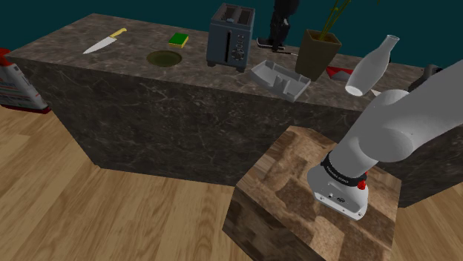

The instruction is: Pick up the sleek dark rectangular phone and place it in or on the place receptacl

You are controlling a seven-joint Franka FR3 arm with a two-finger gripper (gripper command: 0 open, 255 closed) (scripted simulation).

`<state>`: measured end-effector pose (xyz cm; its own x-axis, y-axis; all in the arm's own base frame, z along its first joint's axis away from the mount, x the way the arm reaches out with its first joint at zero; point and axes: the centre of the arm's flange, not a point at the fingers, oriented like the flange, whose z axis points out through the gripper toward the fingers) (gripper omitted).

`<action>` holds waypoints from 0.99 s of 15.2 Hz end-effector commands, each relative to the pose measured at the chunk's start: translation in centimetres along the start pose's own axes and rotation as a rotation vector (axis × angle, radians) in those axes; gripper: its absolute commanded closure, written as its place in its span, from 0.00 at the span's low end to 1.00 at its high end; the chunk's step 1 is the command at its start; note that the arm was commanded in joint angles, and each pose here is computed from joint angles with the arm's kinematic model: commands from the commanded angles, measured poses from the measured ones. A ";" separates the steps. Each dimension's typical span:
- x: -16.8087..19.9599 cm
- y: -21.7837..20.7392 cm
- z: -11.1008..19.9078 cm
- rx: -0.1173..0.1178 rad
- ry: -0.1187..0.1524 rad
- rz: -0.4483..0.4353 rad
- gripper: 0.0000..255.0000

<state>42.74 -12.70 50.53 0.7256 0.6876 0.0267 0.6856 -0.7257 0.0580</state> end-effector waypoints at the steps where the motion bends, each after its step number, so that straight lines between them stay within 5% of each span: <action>1: -2.5 -0.5 -0.4 0.000 0.000 -0.001 1.00; 5: -7.1 -0.9 -0.7 0.000 0.000 -0.001 1.00; 15: -7.2 -1.2 4.6 0.000 0.000 -0.001 1.00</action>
<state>36.83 -16.88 46.27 0.7246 0.6886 0.0267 0.6867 -0.7247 0.0571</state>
